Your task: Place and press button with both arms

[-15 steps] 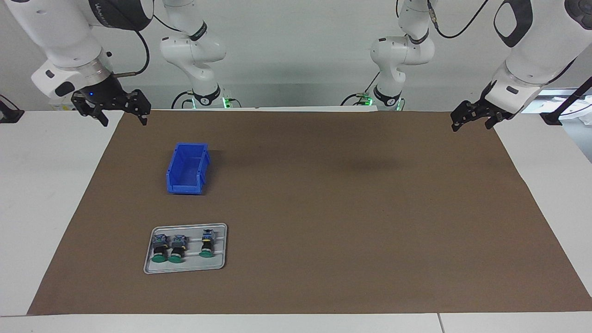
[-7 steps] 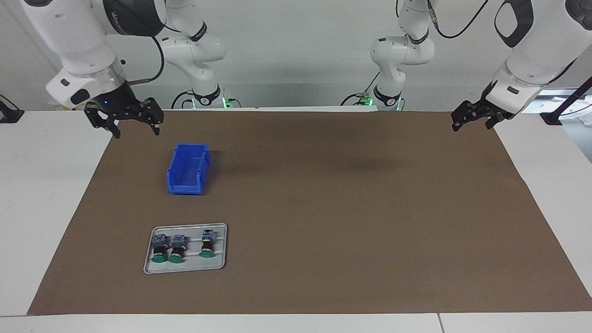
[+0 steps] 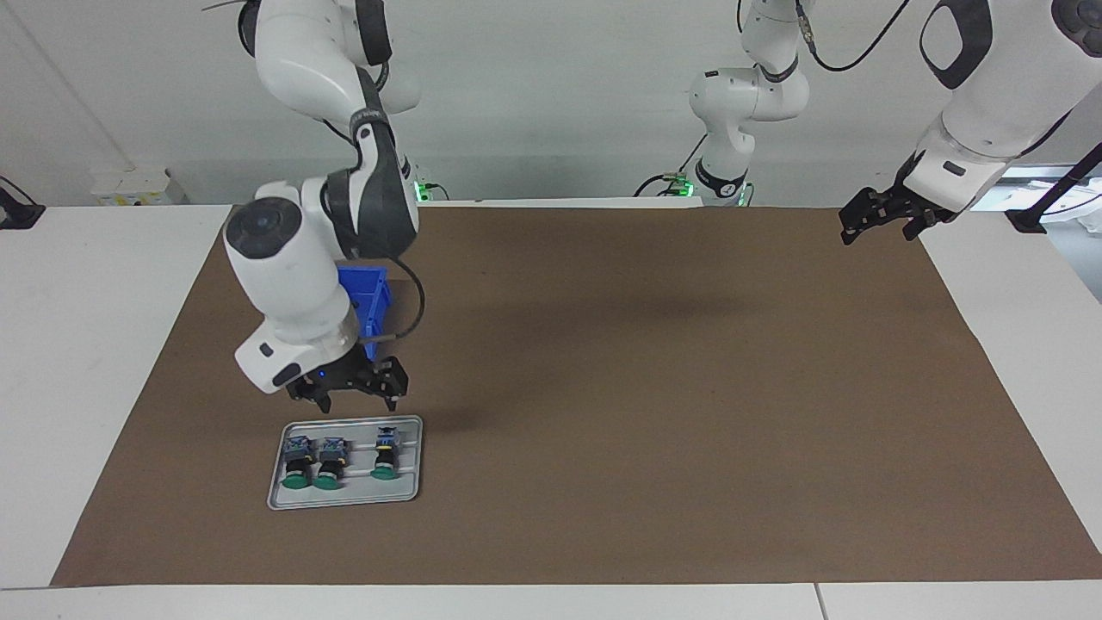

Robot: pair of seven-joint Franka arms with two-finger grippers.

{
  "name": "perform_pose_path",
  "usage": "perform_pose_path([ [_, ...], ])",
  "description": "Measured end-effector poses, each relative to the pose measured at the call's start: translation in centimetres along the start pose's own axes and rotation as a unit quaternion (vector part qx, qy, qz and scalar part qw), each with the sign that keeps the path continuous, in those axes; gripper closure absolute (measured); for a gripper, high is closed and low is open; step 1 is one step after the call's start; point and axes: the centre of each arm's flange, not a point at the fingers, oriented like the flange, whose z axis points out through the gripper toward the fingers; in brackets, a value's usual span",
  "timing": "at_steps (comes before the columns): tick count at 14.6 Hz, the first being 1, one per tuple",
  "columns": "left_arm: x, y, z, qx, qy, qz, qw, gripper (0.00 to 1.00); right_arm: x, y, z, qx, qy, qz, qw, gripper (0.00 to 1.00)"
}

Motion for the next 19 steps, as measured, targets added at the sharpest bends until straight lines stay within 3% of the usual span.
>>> perform_pose_path([
  [7, -0.2, 0.0, 0.0, 0.0, -0.001, 0.0, 1.0, 0.0, -0.8, -0.1, 7.3, -0.002, -0.01, 0.016, 1.0, 0.14],
  [16, -0.2, 0.0, 0.0, 0.0, -0.001, 0.0, 1.0, 0.0, -2.1, 0.5, 9.9, -0.006, -0.026, 0.019, 0.999, 0.26],
  [17, -0.2, 0.0, 0.0, 0.0, -0.001, 0.0, 1.0, 0.0, -2.2, 0.6, 10.0, -0.006, -0.026, 0.019, 0.999, 0.32],
  [19, -0.2, 0.0, 0.0, 0.0, -0.001, 0.0, 1.0, 0.0, -2.4, 0.7, 10.4, -0.006, -0.026, 0.019, 0.999, 0.56],
])
